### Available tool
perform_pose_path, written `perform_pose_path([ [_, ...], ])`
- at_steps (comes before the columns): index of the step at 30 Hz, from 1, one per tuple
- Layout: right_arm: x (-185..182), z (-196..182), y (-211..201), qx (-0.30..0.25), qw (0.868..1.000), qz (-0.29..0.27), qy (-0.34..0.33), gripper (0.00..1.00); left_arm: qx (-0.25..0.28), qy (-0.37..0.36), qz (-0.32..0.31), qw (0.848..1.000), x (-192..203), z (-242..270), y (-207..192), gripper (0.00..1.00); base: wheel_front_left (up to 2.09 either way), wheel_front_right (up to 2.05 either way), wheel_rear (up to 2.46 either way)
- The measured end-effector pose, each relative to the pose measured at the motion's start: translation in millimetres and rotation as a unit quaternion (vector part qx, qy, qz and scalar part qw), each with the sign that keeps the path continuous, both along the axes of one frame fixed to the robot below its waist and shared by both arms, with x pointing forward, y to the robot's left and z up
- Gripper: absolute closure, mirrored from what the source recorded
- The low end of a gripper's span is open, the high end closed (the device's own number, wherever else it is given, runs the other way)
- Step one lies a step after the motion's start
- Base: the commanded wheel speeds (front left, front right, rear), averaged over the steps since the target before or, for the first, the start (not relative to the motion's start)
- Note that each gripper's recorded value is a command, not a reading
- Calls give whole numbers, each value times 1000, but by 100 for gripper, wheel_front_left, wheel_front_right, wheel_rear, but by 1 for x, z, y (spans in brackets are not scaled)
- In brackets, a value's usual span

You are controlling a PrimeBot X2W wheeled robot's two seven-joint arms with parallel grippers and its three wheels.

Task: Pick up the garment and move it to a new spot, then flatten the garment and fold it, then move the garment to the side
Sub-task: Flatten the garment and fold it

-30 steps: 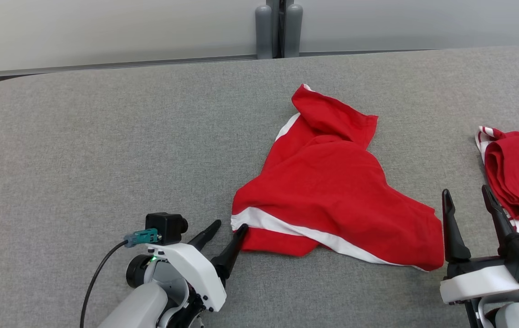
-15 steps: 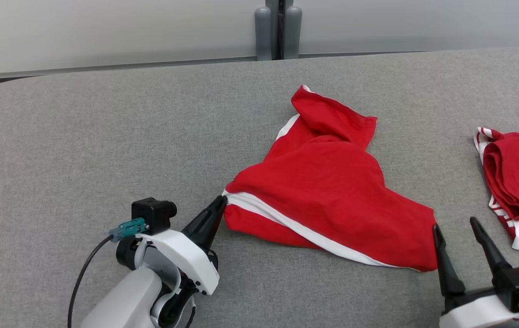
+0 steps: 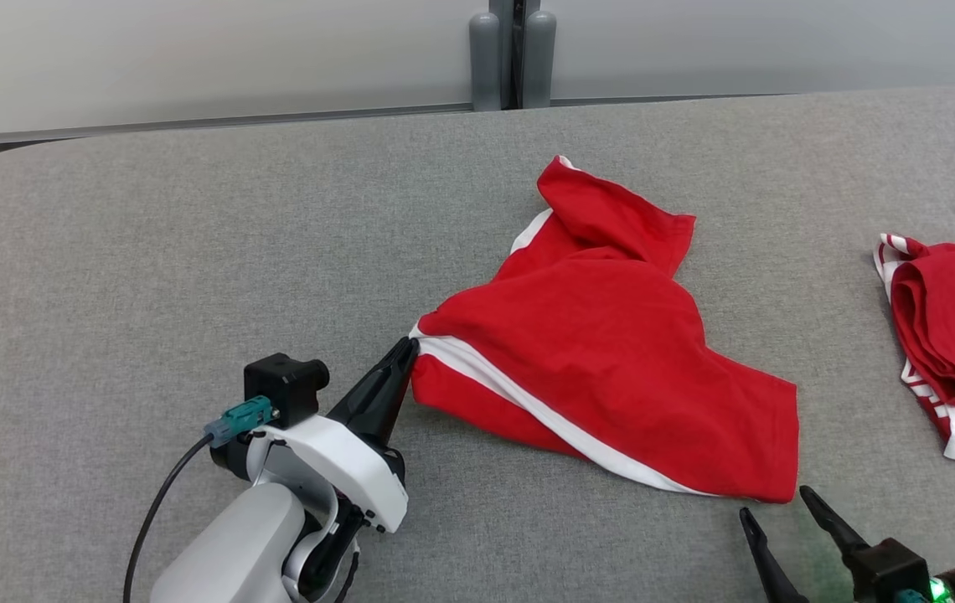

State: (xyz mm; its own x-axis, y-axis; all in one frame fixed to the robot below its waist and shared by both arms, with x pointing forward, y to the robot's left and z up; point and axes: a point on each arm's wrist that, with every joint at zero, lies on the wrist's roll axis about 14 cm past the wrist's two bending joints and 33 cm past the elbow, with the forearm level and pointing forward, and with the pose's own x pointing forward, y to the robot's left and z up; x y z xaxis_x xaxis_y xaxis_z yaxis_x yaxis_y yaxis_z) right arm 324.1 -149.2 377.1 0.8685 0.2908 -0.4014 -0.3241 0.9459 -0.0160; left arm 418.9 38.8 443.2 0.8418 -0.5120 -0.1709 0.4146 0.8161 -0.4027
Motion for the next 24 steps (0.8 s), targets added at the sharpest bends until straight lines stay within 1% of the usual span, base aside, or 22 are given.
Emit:
perform_pose_path([
  [4, 3, -9, 7, -6, 1000, 17, 17, 0, 1, 1, 1, 1000, 0, -1, 1, 100, 0, 0, 0],
  [12, 10, -17, 15, -10, 999, 40, 28, 0, 7, 7, 7, 1000, 0, -5, 7, 100, 0, 0, 0],
  [13, 10, -18, 17, -7, 999, 42, 30, 29, 8, 7, 8, 1000, 0, -5, 8, 100, 0, 0, 0],
  [14, 10, -19, 19, -6, 998, 46, 31, 63, 8, 7, 8, 1000, 0, -5, 8, 100, 0, 0, 0],
  [15, 11, -19, 21, -4, 998, 50, 33, 100, 9, 7, 8, 1000, 0, -5, 9, 100, 0, 0, 0],
  [18, 11, -20, 24, -1, 998, 57, 32, 100, 13, 6, 10, 1000, -1, -5, 11, 100, 0, 0, 0],
  [21, 10, -15, 27, 6, 998, 64, 26, 100, 30, -4, 11, 999, -2, -3, 16, 100, 0, 0, 0],
  [24, 12, 2, 39, 47, 997, 68, 10, 100, 48, -20, 9, 999, -2, 1, 20, 100, 0, 0, 0],
])
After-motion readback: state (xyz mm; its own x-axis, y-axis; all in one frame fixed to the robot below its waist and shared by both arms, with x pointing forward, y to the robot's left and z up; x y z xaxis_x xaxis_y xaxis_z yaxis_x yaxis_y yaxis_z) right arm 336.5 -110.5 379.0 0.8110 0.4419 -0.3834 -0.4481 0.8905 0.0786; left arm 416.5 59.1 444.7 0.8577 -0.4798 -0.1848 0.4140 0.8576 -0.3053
